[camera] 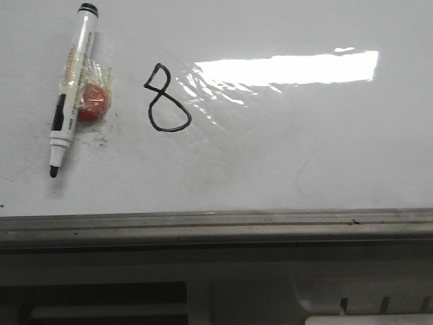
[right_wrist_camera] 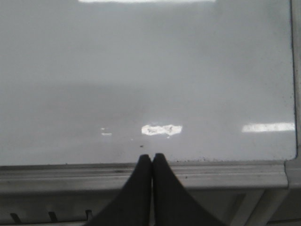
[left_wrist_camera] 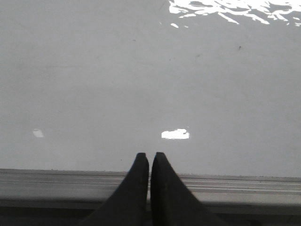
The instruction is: Write number 8 on whiteboard
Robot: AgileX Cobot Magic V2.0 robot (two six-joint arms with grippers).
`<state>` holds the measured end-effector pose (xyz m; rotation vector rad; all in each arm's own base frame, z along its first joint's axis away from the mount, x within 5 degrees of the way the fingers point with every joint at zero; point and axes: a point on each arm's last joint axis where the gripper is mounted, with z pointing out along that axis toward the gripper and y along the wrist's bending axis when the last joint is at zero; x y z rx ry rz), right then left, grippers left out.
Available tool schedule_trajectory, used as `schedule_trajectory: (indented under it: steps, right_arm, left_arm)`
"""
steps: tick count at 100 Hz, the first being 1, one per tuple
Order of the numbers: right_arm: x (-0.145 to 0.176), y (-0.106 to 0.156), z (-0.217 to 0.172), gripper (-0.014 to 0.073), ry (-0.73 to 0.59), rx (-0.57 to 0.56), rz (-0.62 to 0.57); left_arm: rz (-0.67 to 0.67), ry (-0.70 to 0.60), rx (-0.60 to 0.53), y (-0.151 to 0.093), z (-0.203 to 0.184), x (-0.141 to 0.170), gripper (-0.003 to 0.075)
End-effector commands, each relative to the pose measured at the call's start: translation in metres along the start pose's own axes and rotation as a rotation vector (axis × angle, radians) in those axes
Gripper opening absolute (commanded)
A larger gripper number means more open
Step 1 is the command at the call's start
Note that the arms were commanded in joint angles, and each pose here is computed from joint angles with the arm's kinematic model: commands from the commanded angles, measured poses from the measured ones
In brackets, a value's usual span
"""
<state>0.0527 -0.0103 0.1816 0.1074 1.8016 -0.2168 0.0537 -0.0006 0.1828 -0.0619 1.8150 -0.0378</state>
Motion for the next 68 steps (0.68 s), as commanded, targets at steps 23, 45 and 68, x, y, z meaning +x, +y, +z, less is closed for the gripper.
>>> schedule_trajectory:
  steps: [23, 45, 68]
  right_arm:
    - [0.0010, -0.0008, -0.0001, -0.0064, -0.035, 0.015, -0.016]
    - [0.0010, -0.0008, -0.0001, -0.0063, -0.035, 0.015, -0.016]
    - [0.0012, -0.0008, -0.0001, -0.0063, -0.033, 0.015, -0.016]
  left_arm:
    - [-0.008, -0.048, -0.003, 0.0007, 0.0012, 0.0047, -0.0020]
    - [-0.008, -0.048, -0.003, 0.0007, 0.0012, 0.0047, -0.0020]
    - [-0.008, -0.048, -0.003, 0.0007, 0.0012, 0.0047, -0.0020]
